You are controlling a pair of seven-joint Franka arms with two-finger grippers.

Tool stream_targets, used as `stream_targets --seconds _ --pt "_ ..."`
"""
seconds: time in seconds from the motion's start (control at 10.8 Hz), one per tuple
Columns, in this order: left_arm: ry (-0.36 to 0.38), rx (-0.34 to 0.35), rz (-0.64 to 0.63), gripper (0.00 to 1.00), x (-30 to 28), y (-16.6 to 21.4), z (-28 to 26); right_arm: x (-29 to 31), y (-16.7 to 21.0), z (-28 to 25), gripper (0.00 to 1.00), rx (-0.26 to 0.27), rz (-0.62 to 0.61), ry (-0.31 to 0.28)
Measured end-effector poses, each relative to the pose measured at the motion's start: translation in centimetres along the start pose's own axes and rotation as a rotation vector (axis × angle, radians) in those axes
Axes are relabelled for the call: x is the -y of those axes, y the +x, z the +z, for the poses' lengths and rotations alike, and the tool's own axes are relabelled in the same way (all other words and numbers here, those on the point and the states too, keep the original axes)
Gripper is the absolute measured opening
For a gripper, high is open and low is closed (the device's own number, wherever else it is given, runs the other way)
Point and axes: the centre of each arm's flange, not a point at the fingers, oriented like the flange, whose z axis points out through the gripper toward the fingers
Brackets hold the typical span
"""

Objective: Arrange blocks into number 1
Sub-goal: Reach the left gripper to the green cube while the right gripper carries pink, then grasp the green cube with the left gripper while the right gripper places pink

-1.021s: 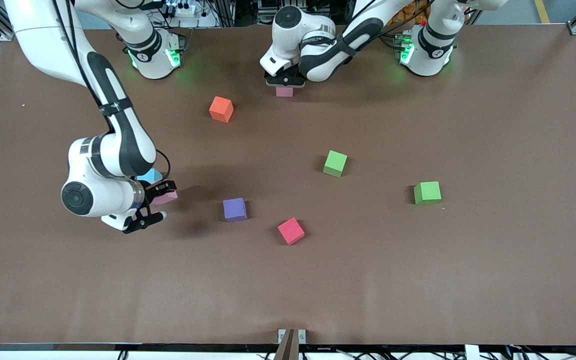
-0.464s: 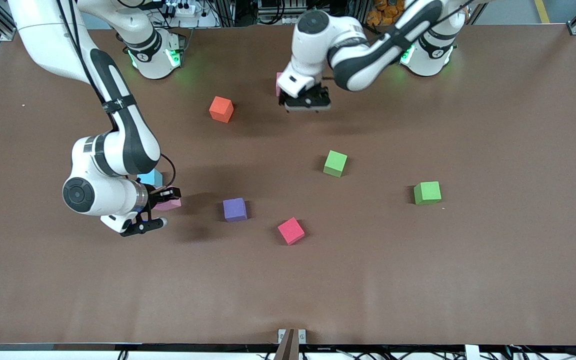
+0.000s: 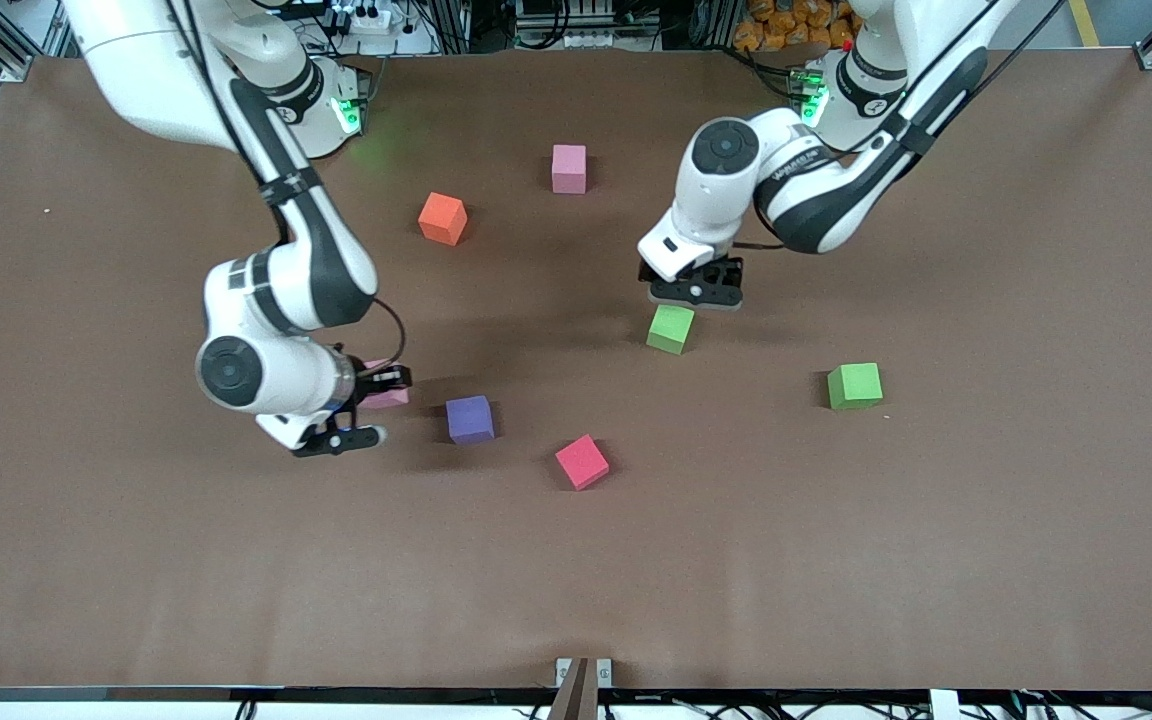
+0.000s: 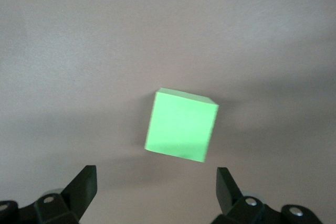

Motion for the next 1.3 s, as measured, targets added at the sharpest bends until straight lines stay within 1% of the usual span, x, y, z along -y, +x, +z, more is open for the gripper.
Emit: stream_targets --seconds 0.19,0.46,0.65,0.84,1.02,1.11,1.3 --pt "-0.001 0.031 0.004 1.0 1.7 0.8 1.7 5.9 -1.7 0.8 0.61 0.004 0.036 -0.018" --pt "-0.035 0.051 0.017 1.0 0.9 0.5 3.2 14.3 -5.8 2.2 0.61 0.01 0.055 -0.05" --pt "-0.052 0.048 0.04 1.0 -0.4 0.1 3.3 16.8 -8.7 4.0 0.61 -0.003 0.044 -0.062" --pt "-0.075 0.038 0.098 1.0 -1.0 0.5 3.2 19.9 -13.1 7.0 0.61 -0.03 0.06 -0.073" --pt "-0.083 0.036 0.146 1.0 -0.1 1.5 3.7 24.8 -18.6 10.3 0.61 -0.057 0.078 -0.084" --pt "-0.087 0.036 0.157 1.0 0.4 1.8 4.0 26.5 -20.9 11.8 0.61 -0.063 0.088 -0.086" --pt "-0.097 0.04 0.161 1.0 0.6 2.1 4.5 27.4 -24.0 14.2 0.61 -0.045 0.106 -0.071"
